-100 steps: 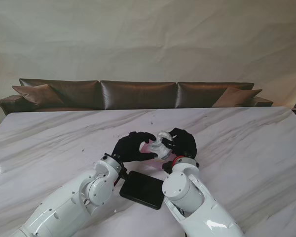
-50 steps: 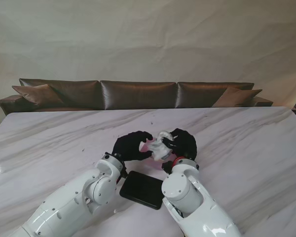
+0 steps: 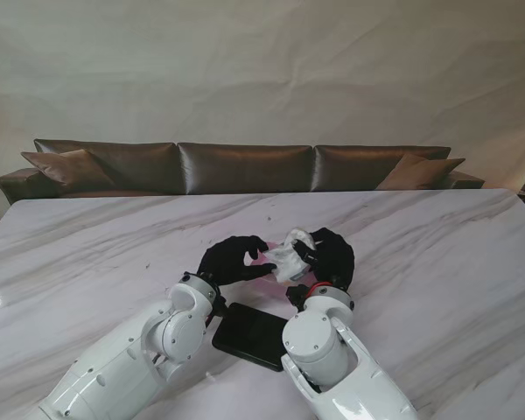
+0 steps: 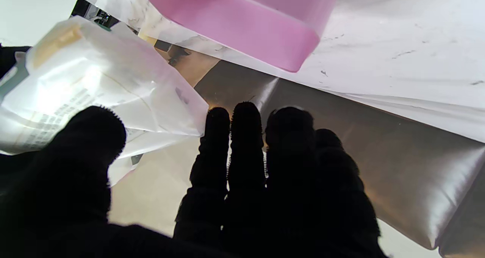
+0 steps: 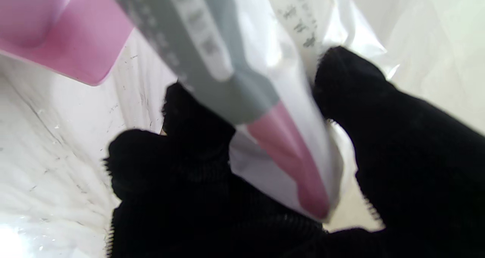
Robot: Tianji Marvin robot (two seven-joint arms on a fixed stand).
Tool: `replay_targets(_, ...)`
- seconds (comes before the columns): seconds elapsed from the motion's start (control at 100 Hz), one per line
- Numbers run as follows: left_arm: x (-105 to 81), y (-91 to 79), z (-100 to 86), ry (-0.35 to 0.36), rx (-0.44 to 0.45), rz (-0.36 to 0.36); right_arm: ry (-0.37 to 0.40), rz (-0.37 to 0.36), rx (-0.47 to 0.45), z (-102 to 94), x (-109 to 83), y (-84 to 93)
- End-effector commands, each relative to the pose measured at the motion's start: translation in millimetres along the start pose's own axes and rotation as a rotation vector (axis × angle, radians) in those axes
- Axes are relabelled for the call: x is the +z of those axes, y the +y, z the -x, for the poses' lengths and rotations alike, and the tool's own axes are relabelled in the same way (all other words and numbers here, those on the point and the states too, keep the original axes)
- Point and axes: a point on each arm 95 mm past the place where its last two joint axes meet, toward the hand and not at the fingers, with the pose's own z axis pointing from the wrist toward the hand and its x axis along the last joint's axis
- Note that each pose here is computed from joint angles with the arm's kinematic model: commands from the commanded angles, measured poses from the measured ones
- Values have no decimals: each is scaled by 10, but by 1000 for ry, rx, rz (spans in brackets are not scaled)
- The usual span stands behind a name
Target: Refill a tissue box and feed the first sheet
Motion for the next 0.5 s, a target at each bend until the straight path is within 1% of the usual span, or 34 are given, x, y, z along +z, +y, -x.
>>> replay_targets(0.0,4,49,-42,7,-29,15,2,-19,14,-29,-41,-61)
replay_targets(0.13,-2,54,-54,12,-42,30,-16,-8,45,-36,-61,-79)
replay_targets(0.21,-10,49,-40,4,-37,42,-21,-4,59,-32,-69,-84)
replay_targets(0.32,-31,21,17,-22,-29,52,-17,-10,57,-23,-88,-76)
replay_targets(0.49,-72,-68,116,-80,-11,69,-6,-12,51,-2,-99,-47)
